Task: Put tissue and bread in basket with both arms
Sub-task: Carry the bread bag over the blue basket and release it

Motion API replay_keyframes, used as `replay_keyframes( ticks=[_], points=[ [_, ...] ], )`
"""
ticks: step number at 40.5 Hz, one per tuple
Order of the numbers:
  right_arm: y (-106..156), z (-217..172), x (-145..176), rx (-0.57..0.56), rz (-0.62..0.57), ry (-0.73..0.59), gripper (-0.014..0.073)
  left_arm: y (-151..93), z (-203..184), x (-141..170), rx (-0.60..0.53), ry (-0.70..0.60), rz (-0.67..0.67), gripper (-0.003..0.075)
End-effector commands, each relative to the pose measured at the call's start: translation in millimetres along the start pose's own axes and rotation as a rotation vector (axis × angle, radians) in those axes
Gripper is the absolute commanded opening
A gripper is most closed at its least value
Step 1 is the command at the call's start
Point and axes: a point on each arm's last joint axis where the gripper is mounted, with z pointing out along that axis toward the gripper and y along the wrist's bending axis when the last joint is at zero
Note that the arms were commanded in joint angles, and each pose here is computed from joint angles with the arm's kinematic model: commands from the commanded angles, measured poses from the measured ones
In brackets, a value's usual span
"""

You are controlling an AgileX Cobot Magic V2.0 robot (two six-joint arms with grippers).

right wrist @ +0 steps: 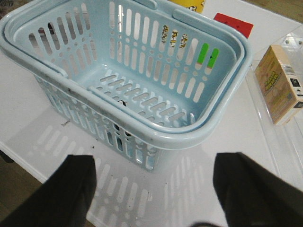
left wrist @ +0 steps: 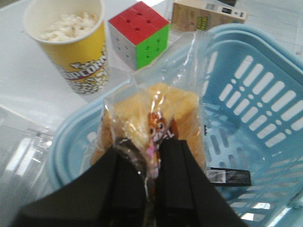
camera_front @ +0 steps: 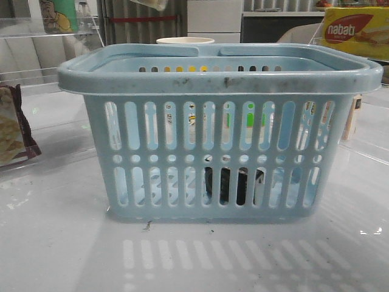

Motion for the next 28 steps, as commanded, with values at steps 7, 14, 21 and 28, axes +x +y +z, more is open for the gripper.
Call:
replay_keyframes(
  ticks=[7,14,21,28],
  points=[
    [-1,-5,-13,0.011,-0.009,-0.096,0.0613,-27,39,-9,0.06,-0.039,0.039,0.0204],
    [-1,-5,-13,0.011,-0.009,-0.096,0.0613,-29,54,-6,0.078,-0.018,0.025,0.0473],
    [-1,-5,-13,0.011,-0.009,-0.096,0.0613,-32,29,-12,0.088,-0.073,0.019,0.0488],
    [-1,-5,-13,0.011,-0.009,-0.096,0.0613,-37,-9,-5,0.087,-0.148,0.018,0.0488]
  ],
)
